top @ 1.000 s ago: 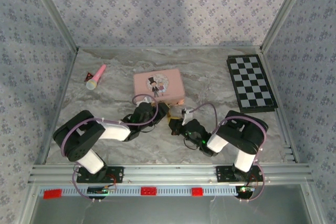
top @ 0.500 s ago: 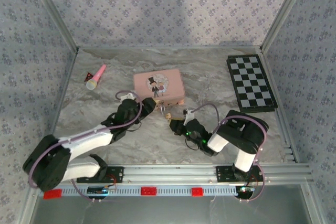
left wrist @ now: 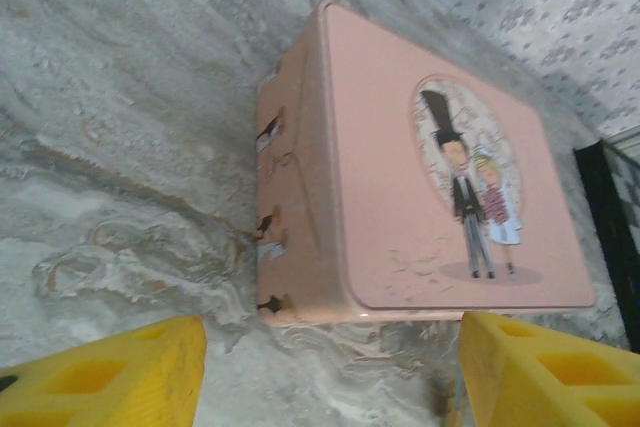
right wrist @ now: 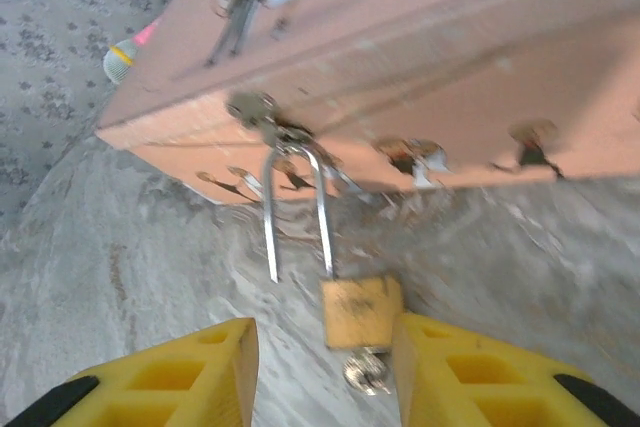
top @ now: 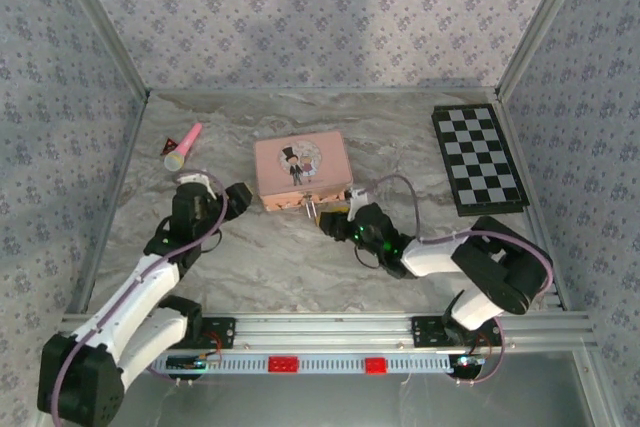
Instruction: Unlock the padlock with the key
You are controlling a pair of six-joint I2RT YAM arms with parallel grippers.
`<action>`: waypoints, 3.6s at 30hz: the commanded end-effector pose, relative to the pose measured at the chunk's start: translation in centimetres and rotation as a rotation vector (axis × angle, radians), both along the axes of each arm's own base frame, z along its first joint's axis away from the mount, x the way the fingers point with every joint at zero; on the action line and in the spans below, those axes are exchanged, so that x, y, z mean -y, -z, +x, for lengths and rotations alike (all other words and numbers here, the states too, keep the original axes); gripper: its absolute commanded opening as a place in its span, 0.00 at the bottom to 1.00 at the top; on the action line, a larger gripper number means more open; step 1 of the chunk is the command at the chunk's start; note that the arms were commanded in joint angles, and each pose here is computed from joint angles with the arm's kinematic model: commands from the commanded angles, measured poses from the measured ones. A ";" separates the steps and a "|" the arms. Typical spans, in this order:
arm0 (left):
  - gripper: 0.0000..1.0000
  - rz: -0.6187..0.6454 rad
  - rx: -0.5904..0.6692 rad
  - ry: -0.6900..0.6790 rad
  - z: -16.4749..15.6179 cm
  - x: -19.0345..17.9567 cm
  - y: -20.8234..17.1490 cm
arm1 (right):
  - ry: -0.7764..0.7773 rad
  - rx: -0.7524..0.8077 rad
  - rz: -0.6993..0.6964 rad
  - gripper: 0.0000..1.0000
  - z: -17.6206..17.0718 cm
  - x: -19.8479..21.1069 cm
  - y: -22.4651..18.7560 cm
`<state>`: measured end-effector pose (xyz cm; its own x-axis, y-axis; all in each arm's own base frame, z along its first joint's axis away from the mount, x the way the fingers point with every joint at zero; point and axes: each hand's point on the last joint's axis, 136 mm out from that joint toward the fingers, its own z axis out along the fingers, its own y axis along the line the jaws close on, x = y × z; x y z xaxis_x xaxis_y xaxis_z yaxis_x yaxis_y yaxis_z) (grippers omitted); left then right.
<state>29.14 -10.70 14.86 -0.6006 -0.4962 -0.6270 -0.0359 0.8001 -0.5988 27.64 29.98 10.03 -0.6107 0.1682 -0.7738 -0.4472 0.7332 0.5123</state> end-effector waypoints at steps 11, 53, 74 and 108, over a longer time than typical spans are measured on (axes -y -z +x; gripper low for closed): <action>0.68 0.007 -0.031 0.187 3.4 2.8 0.3 | -0.112 -0.166 -0.142 0.48 1.3 0.4 1.8; 0.63 -0.067 -0.139 0.304 5.6 9.5 3.6 | -0.168 -0.263 -0.041 0.30 4.4 -2.9 4.5; 0.64 -0.118 -0.157 0.084 4.7 8.2 4.7 | 0.047 -0.315 0.287 0.00 6.0 -1.3 2.8; 0.64 -0.174 -0.163 0.149 4.3 13.7 4.9 | 0.477 -0.331 0.548 0.00 9.1 3.4 1.4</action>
